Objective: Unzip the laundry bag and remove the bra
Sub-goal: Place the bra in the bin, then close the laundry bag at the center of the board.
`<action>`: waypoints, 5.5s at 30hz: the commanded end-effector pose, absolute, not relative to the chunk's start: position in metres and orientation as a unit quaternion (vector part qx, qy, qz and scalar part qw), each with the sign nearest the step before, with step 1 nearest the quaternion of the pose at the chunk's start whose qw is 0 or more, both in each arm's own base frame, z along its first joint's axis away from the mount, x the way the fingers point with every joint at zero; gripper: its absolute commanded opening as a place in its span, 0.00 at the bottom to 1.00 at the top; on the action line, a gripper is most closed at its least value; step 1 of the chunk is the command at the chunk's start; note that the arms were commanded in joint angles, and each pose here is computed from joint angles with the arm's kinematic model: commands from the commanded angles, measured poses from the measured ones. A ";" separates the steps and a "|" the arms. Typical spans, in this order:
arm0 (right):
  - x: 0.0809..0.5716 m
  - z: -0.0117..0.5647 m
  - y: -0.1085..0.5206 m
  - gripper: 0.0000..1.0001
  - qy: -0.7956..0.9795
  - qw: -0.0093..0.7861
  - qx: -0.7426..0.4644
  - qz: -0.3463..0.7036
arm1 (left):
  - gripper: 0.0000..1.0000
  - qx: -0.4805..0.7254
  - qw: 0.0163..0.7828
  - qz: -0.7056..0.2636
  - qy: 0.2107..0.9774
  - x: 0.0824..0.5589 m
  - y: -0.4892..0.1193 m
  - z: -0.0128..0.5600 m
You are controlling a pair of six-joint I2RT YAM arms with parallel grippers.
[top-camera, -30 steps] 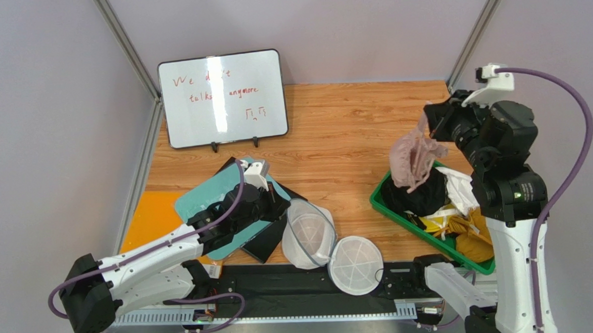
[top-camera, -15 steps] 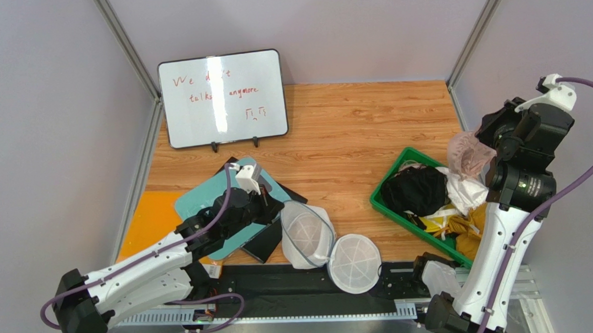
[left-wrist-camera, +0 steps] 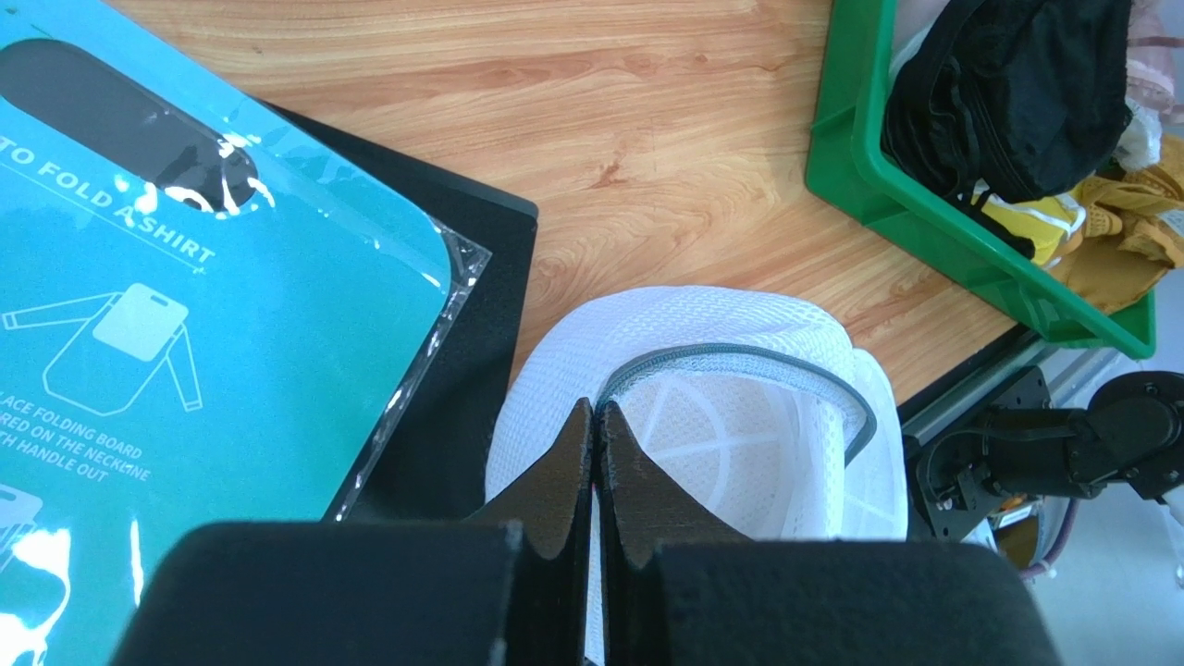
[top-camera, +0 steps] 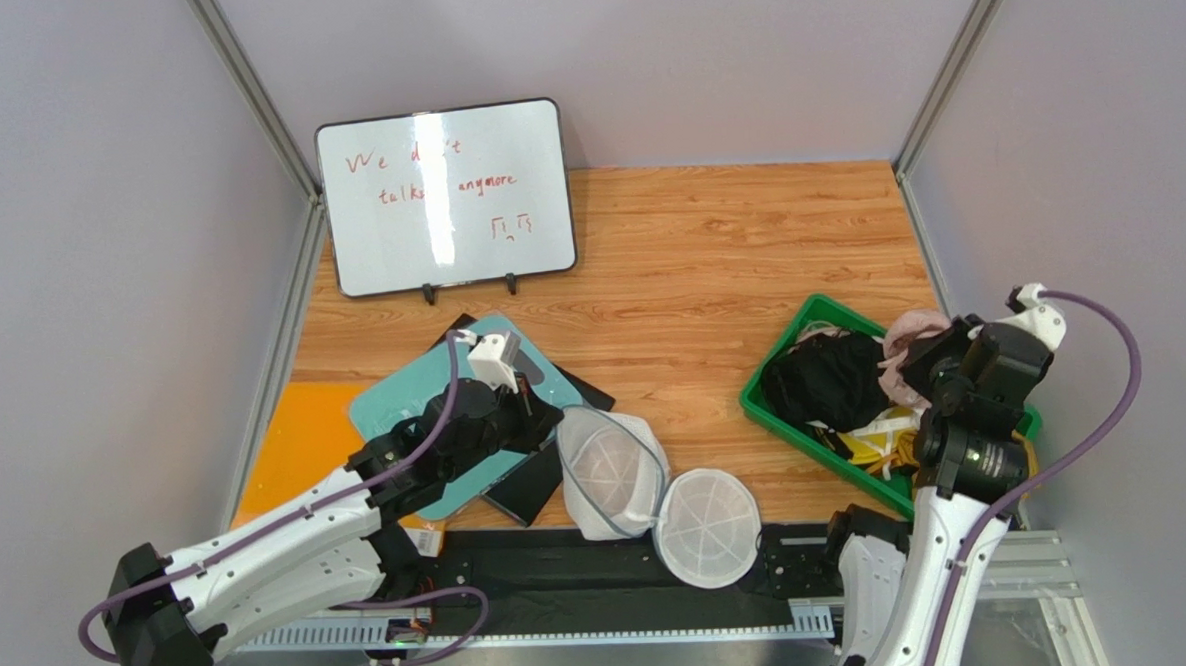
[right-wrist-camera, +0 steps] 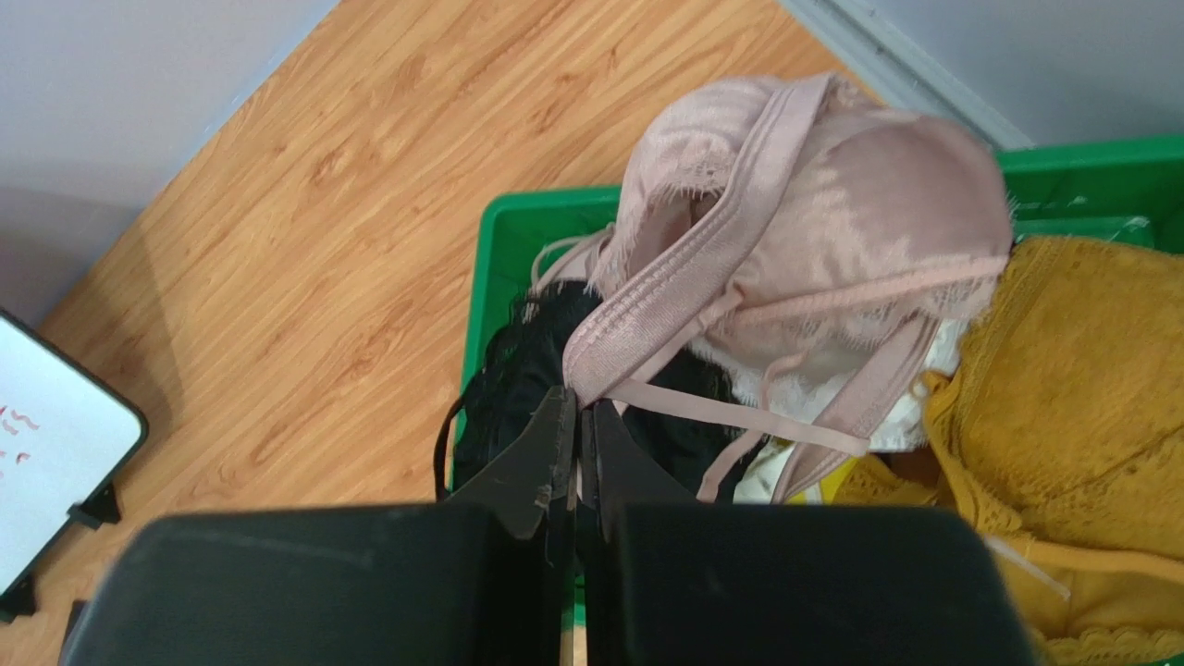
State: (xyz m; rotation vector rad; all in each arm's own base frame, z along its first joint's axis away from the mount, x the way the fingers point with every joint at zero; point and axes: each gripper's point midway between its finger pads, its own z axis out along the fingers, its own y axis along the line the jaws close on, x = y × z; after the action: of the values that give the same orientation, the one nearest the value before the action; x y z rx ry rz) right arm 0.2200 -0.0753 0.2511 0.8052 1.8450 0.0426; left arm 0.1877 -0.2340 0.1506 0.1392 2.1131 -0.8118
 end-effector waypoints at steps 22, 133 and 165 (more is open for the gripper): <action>0.186 0.253 -0.007 0.04 0.764 0.553 0.299 0.148 | 0.00 0.050 0.435 -0.317 0.841 0.189 -0.225 0.155; 0.178 0.200 0.097 0.00 0.946 0.320 0.025 0.041 | 0.00 0.035 0.430 -0.273 0.860 0.227 -0.238 0.156; 0.248 0.216 0.251 0.00 0.934 0.348 -0.074 0.011 | 0.00 0.056 0.388 -0.349 0.851 0.205 -0.312 0.134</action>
State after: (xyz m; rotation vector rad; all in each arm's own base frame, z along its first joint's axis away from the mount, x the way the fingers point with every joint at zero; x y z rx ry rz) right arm 0.2311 0.2120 0.2032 -0.2413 2.5153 -0.0782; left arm 0.2061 -0.3111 0.1351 0.1532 2.1833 -0.8642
